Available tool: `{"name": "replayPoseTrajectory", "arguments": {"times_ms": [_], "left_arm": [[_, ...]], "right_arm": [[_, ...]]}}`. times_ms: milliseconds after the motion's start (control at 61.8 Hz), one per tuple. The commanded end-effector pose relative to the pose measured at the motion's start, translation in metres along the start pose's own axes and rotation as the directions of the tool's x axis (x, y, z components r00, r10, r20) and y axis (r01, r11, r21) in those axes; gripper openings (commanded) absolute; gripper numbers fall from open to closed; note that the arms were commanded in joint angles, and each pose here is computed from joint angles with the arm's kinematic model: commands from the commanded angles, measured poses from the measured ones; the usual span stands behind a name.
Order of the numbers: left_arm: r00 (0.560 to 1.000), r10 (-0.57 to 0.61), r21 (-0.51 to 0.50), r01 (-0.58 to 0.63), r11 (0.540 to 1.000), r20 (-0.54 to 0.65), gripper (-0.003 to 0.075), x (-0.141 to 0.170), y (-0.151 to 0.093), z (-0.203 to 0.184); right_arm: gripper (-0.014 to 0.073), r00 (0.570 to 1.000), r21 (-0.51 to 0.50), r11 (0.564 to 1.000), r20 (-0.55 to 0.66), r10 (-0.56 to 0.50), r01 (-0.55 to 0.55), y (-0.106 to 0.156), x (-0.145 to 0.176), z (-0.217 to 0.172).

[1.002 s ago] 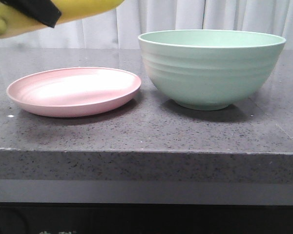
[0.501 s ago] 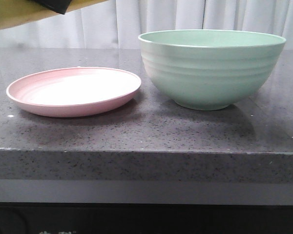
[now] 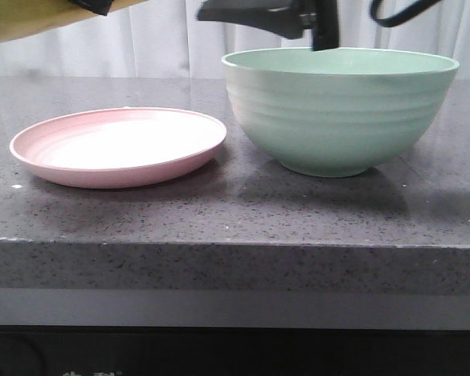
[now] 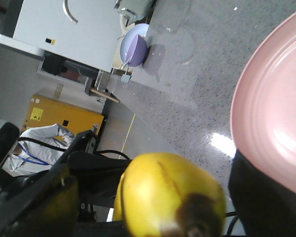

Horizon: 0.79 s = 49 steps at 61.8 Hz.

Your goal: Transfer banana from pink plate to green bowl

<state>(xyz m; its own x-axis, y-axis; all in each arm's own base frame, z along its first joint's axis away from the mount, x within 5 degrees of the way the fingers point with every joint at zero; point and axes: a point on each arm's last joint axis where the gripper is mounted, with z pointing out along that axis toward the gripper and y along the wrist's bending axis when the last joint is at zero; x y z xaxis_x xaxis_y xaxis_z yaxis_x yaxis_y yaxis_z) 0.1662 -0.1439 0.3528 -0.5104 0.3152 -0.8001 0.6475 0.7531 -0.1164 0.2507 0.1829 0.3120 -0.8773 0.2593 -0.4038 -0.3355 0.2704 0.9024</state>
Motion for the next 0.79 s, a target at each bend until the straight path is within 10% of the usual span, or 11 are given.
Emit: {"name": "replayPoseTrajectory", "arguments": {"times_ms": [0, 307, 582, 776], "left_arm": [[0.991, -0.007, 0.014, 0.005, 1.0, 0.13, 0.0055, -0.016, -0.004, -0.012], [0.992, -0.007, 0.014, 0.005, 1.0, 0.129, 0.0117, -0.016, -0.004, -0.012], [0.992, -0.007, 0.014, 0.005, 1.0, 0.126, 0.0508, -0.016, -0.004, -0.012], [0.992, -0.007, 0.014, 0.005, 1.0, 0.126, 0.0556, -0.016, -0.004, -0.012]], "right_arm": [[0.0611, 1.0, -0.121, 0.992, 0.007, -0.025, 0.026, 0.028, -0.004, 0.003], [0.0157, 1.0, -0.099, 0.995, 0.012, -0.02, 0.021, 0.025, -0.005, 0.008], [0.0131, 0.987, 0.011, 0.99, 0.076, -0.142, 0.141, 0.023, -0.019, 0.007], [0.0131, 0.922, 0.147, 0.928, 0.14, -0.361, 0.341, 0.038, -0.058, -0.01]]}}
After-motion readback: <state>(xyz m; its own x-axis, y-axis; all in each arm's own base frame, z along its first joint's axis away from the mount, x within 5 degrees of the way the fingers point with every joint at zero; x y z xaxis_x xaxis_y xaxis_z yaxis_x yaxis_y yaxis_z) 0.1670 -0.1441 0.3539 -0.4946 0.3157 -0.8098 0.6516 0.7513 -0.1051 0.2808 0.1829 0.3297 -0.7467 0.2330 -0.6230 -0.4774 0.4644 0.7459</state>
